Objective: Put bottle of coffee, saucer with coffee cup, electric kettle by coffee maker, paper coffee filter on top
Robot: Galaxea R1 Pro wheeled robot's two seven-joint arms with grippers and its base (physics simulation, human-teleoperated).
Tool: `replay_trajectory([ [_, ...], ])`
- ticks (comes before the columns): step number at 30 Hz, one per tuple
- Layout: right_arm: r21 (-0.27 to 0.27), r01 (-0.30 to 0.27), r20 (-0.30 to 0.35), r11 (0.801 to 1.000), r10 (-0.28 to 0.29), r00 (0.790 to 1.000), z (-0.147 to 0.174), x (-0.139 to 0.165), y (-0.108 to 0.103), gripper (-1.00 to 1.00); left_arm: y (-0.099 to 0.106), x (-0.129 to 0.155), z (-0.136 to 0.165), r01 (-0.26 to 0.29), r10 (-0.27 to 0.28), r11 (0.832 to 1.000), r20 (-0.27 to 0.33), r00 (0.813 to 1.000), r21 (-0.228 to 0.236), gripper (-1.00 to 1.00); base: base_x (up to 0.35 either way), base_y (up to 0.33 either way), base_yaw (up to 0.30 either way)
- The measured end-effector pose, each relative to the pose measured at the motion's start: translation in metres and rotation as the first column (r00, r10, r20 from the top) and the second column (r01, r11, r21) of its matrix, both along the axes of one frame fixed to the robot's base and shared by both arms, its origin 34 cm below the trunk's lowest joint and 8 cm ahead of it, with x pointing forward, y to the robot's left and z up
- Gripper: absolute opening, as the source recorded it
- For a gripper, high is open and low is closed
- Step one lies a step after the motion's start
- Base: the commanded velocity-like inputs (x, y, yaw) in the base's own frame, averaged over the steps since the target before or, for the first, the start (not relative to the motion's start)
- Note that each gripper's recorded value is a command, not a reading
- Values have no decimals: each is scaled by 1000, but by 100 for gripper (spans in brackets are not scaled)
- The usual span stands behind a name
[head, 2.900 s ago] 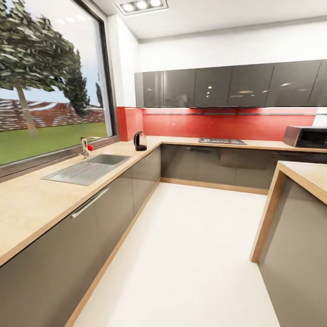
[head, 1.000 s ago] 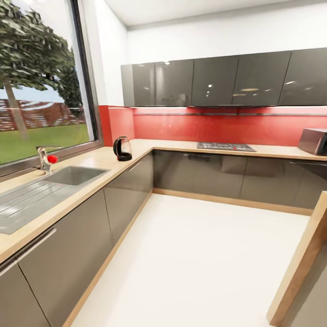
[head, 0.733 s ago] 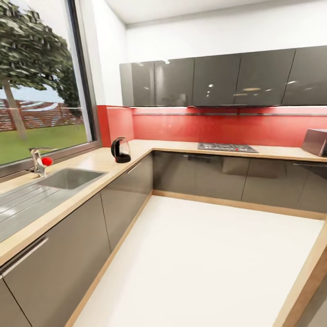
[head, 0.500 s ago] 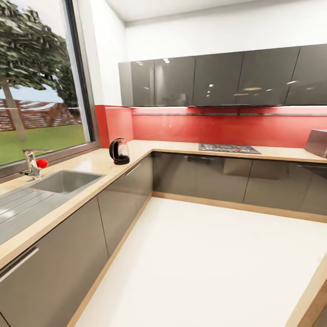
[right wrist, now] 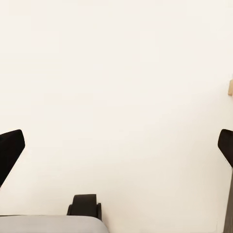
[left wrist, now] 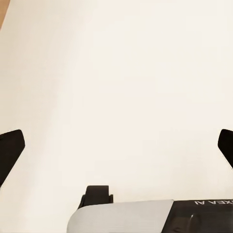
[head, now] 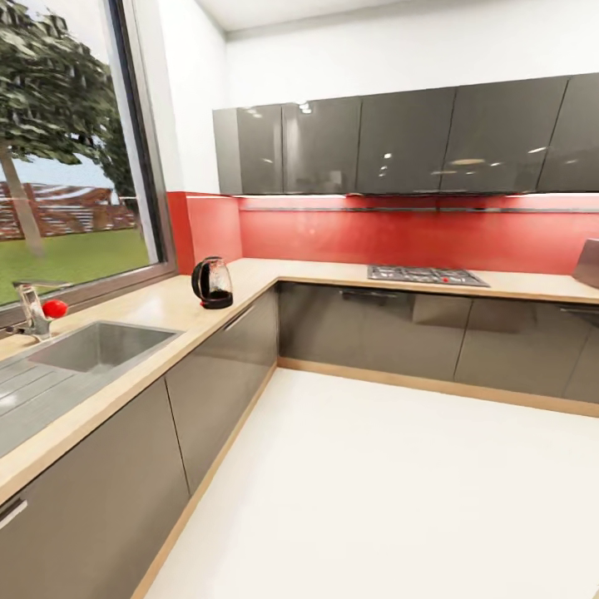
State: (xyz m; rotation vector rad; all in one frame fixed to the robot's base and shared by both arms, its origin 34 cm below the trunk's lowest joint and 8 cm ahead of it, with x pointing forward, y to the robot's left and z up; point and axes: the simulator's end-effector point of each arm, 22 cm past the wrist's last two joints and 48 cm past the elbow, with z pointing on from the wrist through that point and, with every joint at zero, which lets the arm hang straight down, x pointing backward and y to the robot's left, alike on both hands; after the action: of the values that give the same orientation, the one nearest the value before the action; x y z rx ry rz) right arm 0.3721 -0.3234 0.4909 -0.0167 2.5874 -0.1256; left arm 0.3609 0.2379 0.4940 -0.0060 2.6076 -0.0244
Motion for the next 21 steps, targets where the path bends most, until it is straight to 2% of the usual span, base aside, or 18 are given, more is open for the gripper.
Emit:
replay_trajectory([
  [13,0,0,0,1000,0,1000,0,0,0,100,0,0,0,0,0,1000,0,1000,0,100,308,-1,0],
  [21,0,0,0,1000,0,1000,0,0,0,100,0,0,0,0,0,1000,0,1000,0,100,307,-73,0],
])
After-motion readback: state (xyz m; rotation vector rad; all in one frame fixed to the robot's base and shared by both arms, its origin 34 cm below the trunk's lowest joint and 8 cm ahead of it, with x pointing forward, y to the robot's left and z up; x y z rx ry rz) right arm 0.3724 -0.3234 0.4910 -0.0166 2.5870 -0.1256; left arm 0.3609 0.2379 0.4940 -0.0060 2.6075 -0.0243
